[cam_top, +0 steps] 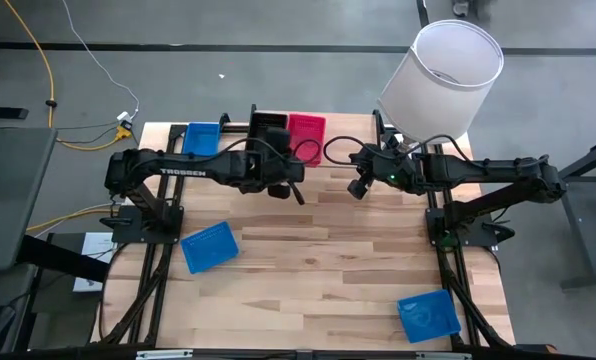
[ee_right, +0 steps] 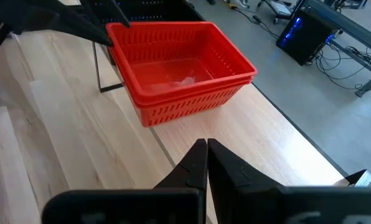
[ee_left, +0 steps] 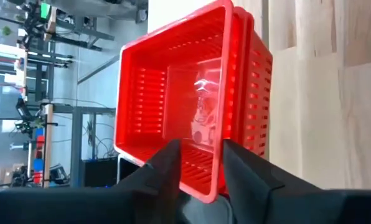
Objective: Stack baskets on shelf by color
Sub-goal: Stack the red bin on top of the red bins on the shelf, then put the bottom right blue bin on the shelf
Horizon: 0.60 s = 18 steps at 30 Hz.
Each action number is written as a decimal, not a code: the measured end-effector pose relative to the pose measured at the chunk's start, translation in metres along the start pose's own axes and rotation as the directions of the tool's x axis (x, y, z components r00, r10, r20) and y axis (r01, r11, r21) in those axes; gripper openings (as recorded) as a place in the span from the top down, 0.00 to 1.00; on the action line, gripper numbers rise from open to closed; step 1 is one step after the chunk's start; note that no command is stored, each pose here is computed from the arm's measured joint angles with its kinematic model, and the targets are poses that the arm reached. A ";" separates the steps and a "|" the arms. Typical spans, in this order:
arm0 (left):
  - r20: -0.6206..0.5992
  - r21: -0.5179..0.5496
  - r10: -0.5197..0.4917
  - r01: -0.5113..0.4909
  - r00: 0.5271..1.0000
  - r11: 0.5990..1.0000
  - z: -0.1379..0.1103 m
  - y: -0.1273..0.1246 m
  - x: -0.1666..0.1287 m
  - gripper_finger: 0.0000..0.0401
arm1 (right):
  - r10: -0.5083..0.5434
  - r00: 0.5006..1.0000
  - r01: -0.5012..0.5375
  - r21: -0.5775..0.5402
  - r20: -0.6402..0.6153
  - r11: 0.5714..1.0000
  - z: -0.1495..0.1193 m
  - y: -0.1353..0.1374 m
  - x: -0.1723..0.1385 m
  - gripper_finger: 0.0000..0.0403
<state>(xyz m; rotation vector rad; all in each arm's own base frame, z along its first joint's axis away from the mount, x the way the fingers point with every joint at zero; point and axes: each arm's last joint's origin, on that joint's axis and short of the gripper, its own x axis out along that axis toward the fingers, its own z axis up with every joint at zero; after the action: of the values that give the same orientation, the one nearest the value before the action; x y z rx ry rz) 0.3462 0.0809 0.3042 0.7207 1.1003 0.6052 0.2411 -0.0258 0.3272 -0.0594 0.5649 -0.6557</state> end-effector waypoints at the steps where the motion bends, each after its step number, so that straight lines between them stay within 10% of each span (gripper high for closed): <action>1: -0.001 0.000 0.004 -0.004 1.000 1.000 0.000 0.001 -0.001 0.71 | 0.000 1.000 0.000 0.000 0.000 1.000 0.000 0.000 0.000 1.00; 11: 0.010 -0.104 0.007 -0.006 1.000 0.995 0.005 0.046 -0.040 0.53 | 0.002 1.000 -0.002 -0.006 -0.010 1.000 -0.001 0.000 0.000 1.00; 18: 0.282 -0.354 -0.348 0.434 0.894 0.828 -0.022 0.065 -0.075 0.56 | -0.008 0.995 0.007 -0.005 -0.100 1.000 -0.011 -0.001 0.000 1.00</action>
<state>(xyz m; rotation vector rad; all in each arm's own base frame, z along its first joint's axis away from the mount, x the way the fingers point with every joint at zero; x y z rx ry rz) 0.2945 0.0704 0.3911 0.1706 0.8542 0.3742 0.2343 -0.0255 0.3183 -0.0327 0.6630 -0.6674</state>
